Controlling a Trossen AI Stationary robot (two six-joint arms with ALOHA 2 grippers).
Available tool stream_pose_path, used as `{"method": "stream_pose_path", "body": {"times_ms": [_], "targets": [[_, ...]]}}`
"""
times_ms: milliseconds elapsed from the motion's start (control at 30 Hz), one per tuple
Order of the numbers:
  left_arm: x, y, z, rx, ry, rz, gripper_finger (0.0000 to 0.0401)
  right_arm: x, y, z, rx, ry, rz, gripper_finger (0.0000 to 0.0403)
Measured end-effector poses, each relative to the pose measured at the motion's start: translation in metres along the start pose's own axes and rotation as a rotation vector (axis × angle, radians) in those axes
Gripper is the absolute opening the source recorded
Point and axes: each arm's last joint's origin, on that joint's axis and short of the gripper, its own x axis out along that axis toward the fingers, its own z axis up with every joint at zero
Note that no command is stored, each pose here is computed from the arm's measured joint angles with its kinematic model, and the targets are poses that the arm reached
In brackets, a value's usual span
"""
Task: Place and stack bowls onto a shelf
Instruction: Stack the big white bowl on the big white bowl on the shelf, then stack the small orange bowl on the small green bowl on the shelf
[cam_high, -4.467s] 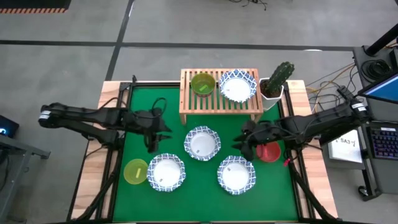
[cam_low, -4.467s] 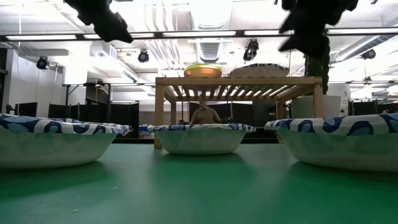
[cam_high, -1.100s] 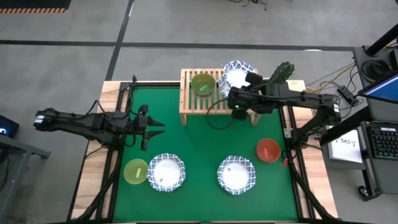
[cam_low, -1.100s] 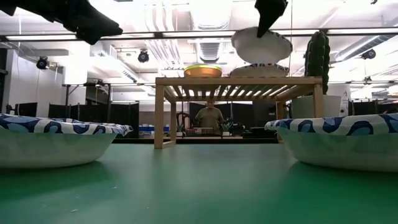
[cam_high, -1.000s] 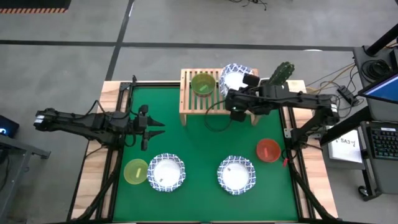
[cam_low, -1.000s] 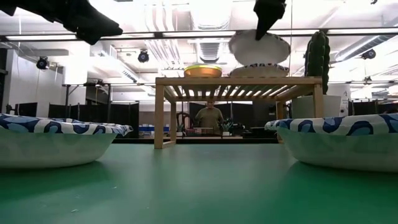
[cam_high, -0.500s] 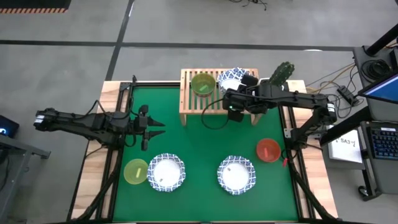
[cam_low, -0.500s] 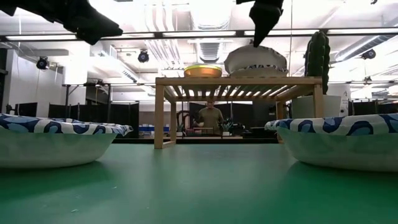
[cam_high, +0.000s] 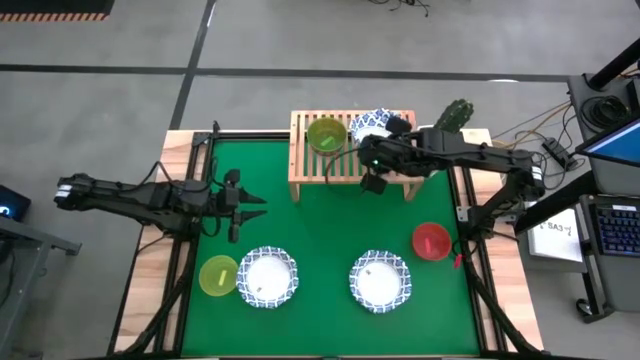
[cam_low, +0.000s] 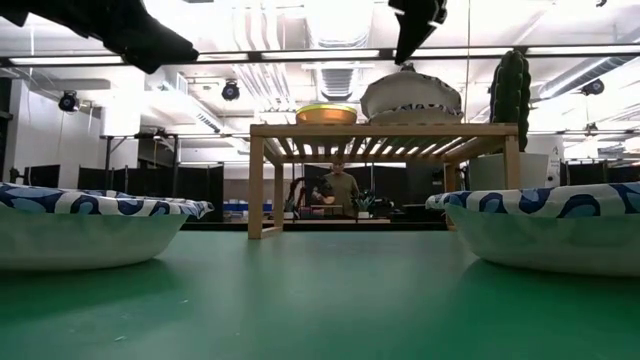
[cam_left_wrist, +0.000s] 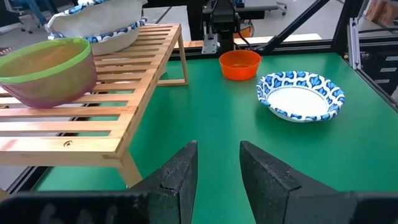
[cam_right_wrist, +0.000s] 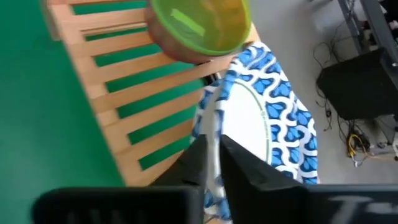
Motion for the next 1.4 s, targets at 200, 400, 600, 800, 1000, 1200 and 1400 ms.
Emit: {"method": "stream_pose_path", "body": {"times_ms": [200,400,600,800,1000,1200,1400], "targets": [[0.003,-0.001,-0.001,0.003,0.014,0.0,0.0102,0.012,-0.002,-0.002,0.012,0.012,-0.014,0.0012],[0.003,-0.001,-0.001,0.004,0.016,0.0,0.0102,0.021,0.001,-0.006,0.014,0.033,-0.016,0.0009],[0.003,-0.001,-0.001,0.004,0.016,0.0,0.0102,0.026,0.005,-0.006,0.02,0.022,-0.012,0.0009],[0.003,-0.001,-0.001,0.004,0.016,0.0,0.0102,0.027,0.003,-0.001,0.043,-0.025,-0.016,0.0009],[0.003,-0.001,-0.001,0.004,0.017,0.0,0.0102,0.039,0.001,-0.005,0.045,0.004,-0.03,0.0009],[0.003,-0.001,-0.002,0.004,0.018,0.0,0.0102,0.043,0.002,-0.006,0.044,0.009,-0.03,0.0009],[0.003,-0.001,-0.002,0.005,0.019,0.0,0.0102,0.032,0.002,-0.005,0.051,-0.028,-0.018,0.0009]]}}
